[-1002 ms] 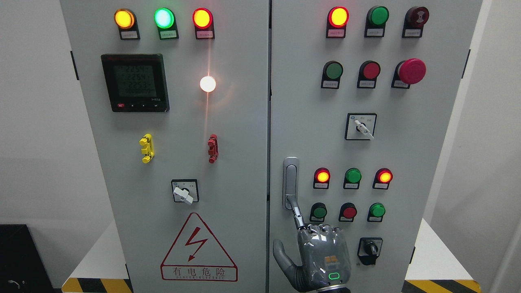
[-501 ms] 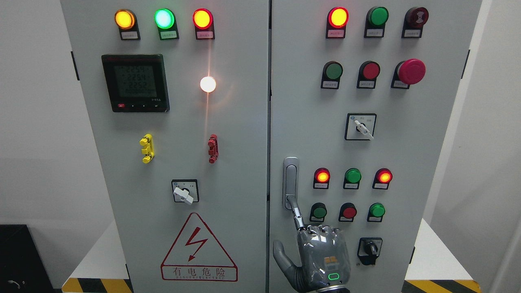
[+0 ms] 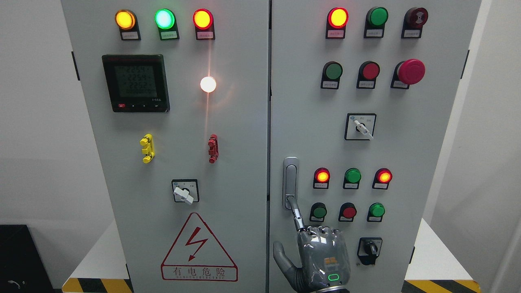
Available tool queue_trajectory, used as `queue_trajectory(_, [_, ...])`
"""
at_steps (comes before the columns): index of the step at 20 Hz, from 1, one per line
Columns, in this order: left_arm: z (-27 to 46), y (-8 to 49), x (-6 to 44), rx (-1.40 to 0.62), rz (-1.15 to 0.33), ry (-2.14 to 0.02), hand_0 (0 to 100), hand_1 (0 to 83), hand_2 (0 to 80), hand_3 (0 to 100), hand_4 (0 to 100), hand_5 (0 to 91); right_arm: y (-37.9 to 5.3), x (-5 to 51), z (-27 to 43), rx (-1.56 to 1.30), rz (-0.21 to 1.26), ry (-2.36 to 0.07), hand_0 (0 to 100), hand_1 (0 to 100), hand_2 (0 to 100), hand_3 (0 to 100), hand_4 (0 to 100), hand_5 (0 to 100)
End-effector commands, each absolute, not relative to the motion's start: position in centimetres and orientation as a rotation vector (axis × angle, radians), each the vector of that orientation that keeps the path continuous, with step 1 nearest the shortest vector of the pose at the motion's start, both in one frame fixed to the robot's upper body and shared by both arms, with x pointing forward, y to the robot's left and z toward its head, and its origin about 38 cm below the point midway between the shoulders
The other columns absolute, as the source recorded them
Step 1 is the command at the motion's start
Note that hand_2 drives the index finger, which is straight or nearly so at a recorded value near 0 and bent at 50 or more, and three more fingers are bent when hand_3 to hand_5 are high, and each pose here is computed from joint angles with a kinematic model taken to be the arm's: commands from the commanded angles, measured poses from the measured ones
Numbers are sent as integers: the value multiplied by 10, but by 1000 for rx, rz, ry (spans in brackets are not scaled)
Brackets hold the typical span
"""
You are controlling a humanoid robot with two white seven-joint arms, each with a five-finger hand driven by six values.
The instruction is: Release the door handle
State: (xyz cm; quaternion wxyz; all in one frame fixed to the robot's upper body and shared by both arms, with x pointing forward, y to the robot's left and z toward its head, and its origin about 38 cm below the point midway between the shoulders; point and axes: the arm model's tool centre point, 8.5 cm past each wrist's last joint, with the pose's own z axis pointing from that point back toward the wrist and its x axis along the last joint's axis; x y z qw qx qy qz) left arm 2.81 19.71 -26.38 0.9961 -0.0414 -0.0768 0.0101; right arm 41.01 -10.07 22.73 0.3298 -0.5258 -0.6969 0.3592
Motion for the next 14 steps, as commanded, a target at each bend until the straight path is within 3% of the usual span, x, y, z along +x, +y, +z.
queue_trajectory(1, [-264, 198, 22, -81, 21, -144, 120, 556, 0, 0, 0, 0, -101, 415, 216, -1360, 966, -1789, 478, 309, 0, 1000, 1000, 1000])
queue_trajectory(14, [-264, 197, 23, -83, 23, -146, 120, 556, 0, 0, 0, 0, -98, 415, 210, -1348, 980, -1784, 476, 309, 0, 1000, 1000, 1000])
